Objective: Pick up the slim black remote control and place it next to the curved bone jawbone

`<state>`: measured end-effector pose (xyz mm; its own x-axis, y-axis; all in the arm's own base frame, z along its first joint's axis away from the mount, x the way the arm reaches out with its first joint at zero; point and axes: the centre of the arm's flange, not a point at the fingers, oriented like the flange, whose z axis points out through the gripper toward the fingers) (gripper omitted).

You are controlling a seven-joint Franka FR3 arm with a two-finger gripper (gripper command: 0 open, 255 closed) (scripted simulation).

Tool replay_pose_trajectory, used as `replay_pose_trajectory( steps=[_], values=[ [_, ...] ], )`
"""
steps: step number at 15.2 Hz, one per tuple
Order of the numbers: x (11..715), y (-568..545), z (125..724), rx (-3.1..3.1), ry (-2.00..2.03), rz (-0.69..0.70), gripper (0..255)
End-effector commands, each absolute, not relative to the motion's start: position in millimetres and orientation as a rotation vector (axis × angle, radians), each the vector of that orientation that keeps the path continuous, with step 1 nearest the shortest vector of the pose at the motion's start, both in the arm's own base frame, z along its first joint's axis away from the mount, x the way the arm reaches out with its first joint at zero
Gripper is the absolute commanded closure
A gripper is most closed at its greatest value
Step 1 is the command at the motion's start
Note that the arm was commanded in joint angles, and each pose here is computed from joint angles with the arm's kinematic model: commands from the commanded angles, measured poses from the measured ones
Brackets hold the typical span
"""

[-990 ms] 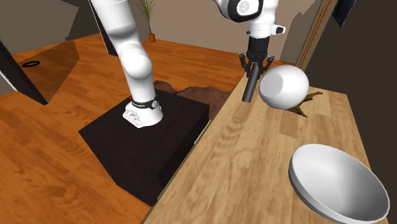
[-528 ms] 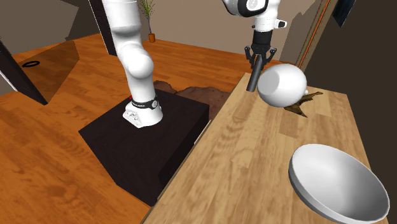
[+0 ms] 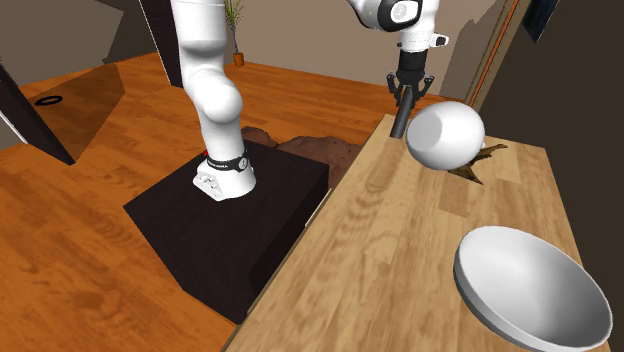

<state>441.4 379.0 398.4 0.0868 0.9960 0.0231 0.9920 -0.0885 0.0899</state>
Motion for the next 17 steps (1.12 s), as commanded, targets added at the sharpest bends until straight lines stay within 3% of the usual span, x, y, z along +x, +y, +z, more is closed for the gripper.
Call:
replay_pose_trajectory(
  steps=[1, 11, 17],
  values=[
    [442, 375, 382, 2.282, 2.079, 0.096, 255],
    [442, 375, 328, 2.282, 2.079, 0.096, 255],
    [442, 375, 328, 2.282, 2.079, 0.096, 255]
  ],
)
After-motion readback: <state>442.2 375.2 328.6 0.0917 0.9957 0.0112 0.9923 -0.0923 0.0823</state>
